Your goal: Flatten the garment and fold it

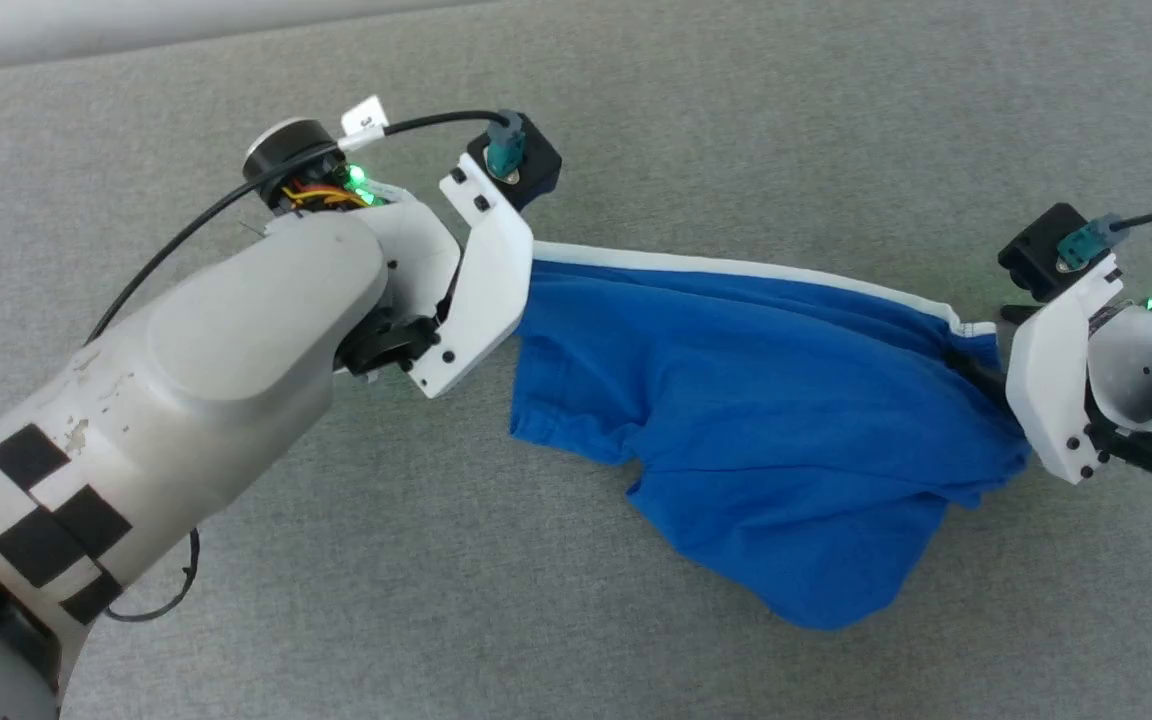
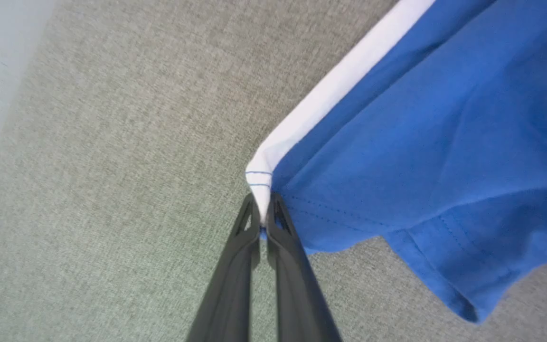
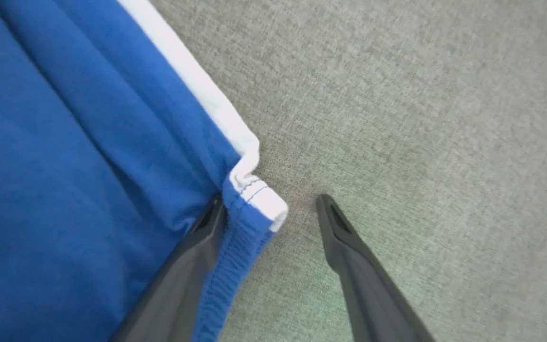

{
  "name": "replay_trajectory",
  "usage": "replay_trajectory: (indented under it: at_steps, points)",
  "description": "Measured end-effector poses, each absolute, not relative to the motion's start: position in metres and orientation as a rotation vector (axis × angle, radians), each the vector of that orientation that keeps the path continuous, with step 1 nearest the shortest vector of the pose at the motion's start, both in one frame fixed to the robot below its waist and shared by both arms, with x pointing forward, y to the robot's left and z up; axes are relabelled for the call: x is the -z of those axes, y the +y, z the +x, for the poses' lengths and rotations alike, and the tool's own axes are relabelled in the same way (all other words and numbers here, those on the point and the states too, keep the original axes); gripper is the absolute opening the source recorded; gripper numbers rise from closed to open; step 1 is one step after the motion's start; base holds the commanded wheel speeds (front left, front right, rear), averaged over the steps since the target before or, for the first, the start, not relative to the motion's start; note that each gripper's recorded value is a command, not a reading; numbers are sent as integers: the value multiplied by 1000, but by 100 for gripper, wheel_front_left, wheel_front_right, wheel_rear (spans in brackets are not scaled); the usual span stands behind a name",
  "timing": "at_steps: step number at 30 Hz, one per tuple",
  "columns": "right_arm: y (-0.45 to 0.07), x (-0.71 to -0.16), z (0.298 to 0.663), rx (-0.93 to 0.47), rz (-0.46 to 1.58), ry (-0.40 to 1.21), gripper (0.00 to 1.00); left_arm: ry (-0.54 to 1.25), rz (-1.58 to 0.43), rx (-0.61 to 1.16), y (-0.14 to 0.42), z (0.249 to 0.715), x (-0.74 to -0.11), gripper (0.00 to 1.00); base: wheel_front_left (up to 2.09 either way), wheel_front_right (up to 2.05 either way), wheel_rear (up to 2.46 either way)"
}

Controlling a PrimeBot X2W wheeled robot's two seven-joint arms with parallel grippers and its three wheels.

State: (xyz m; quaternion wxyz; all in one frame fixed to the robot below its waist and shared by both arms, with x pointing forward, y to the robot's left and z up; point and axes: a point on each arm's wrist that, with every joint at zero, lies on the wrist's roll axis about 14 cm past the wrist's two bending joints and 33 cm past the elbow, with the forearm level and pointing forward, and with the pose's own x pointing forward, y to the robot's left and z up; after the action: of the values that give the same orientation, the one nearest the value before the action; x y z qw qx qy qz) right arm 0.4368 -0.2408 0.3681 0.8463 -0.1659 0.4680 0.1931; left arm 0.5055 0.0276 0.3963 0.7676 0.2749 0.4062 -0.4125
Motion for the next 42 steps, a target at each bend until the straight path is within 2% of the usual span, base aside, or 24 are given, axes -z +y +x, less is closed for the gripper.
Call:
replay_trajectory:
  at_steps: [1,2,3,5,9,15,20,28,34,42]
  points:
    - [-240,-366,437,-413,-350,996,100,882,594,894,29,506,-396,0,0,0,0]
    - [-240,-366,439,-418,-352,989,73,879,590,892,29,506,-396,0,0,0,0]
    - [-239,-366,441,-426,-352,972,0,876,588,890,30,506,-397,0,0,0,0]
    - [-236,-368,444,-433,-341,934,0,853,582,884,30,507,-400,0,0,0,0]
    - [-233,-389,460,-420,-312,762,0,718,556,867,29,516,-416,0,0,0,0]
    - [-238,-464,485,-382,-325,423,0,483,488,831,24,524,-463,0,0,0,0]
    - [-233,-545,500,-354,-335,145,0,260,443,764,31,536,-529,0,0,0,0]
    - [-201,-687,529,-330,-334,-274,0,-155,428,580,56,561,-683,0,0,0,0]
    - [-173,-757,558,-326,-393,-439,0,-361,428,455,78,581,-762,0,0,0,0]
    - [-134,-816,608,-328,-486,-596,0,-500,379,315,115,624,-814,0,0,0,0]
